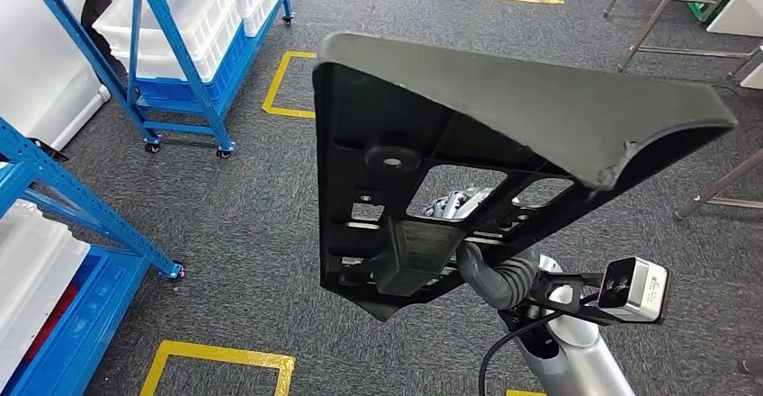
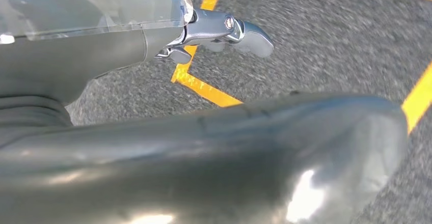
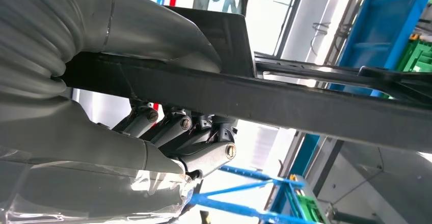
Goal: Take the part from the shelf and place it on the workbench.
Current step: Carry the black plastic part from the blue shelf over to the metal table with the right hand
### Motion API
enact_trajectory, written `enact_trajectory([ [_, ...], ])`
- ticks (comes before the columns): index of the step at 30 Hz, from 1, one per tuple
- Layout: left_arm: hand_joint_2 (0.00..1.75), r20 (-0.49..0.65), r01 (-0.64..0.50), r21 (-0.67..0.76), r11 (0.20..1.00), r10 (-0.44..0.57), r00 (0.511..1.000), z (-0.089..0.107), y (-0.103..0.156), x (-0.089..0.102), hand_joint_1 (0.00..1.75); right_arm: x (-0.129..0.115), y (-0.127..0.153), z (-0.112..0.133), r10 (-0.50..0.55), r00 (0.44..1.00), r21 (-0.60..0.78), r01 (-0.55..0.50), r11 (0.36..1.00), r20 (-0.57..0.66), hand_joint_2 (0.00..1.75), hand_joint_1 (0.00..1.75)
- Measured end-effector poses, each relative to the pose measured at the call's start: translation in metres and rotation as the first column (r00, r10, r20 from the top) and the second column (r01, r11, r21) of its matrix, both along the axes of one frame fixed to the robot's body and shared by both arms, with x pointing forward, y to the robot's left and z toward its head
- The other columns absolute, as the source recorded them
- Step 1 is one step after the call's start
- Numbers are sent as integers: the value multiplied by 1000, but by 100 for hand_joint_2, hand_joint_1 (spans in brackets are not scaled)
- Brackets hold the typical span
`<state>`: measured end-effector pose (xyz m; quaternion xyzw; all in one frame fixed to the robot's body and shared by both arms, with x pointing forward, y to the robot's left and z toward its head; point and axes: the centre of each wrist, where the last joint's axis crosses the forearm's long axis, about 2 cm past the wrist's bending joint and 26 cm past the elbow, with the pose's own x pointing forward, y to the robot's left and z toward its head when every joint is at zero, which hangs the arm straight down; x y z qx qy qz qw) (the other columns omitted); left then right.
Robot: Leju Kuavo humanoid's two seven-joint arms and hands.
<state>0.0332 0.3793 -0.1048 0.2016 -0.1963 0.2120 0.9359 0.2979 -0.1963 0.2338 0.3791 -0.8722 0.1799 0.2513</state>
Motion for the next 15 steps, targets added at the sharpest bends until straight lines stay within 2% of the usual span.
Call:
enact_trajectory([
  [8,0,36,16,-25,1000,-16,999,0,-3,6,0,-1,2,1,-2,1000,-23,3,1000,20,175,166],
  [15,0,17,17,-28,999,-16,1000,-1,-5,4,0,0,7,5,18,999,-18,-18,1000,29,175,166],
])
